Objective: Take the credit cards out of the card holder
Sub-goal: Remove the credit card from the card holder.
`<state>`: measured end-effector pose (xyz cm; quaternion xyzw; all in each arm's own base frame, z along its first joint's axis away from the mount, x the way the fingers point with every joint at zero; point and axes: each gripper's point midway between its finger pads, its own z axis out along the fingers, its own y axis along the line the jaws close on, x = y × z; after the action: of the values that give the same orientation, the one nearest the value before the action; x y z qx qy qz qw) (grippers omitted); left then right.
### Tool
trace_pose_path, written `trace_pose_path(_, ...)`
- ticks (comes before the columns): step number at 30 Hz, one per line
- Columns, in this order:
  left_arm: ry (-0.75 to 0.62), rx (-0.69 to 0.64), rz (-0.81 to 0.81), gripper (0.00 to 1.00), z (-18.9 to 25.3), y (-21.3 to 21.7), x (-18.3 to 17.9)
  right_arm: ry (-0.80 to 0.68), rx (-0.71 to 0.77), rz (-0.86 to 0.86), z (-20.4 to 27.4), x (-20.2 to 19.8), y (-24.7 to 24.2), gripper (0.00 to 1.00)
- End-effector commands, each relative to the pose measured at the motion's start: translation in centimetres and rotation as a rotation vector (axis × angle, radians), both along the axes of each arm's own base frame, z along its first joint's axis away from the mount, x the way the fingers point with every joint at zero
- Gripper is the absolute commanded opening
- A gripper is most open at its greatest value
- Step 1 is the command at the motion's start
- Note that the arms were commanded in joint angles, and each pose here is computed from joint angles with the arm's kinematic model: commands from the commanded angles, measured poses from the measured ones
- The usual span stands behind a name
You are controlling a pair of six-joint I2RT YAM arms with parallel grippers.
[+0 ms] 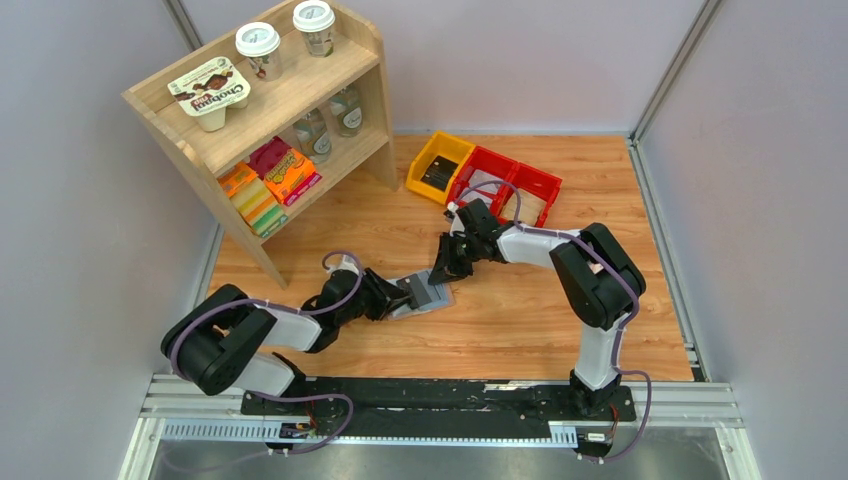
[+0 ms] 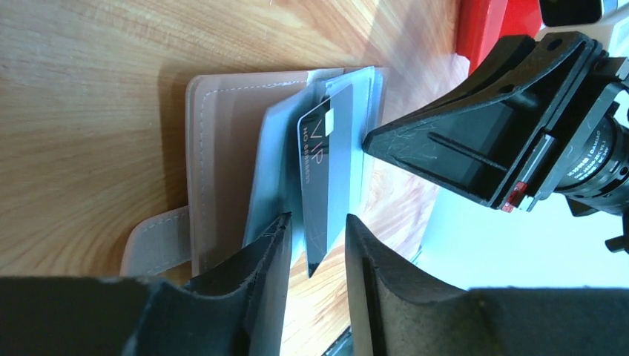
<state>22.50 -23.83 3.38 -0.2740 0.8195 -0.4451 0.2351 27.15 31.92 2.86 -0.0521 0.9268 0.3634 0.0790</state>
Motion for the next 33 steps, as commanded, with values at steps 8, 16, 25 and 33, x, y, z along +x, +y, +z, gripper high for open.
trace_pose_path(8,-0.036,-0.016,0.007,0.45,-0.2,-0.4,1.2,0.066,-0.181,-0.016,-4.9,-1.8,-2.9,0.15)
trace_pose_path(16,-0.063,-0.045,0.011,0.2,0.1,-0.4,1.7,0.063,-0.18,-0.018,-4.9,-1.7,-3.0,0.15)
trace_pose_path(25,-0.022,-0.014,0.041,0.0,-0.3,1.2,0.3,0.064,-0.182,-0.019,-4.9,-1.7,-3.0,0.15)
trace_pose_path(33,0.02,0.13,0.087,0.0,-1.1,3.8,-0.6,0.044,-0.174,-0.023,-4.3,-1.2,-2.6,0.16)
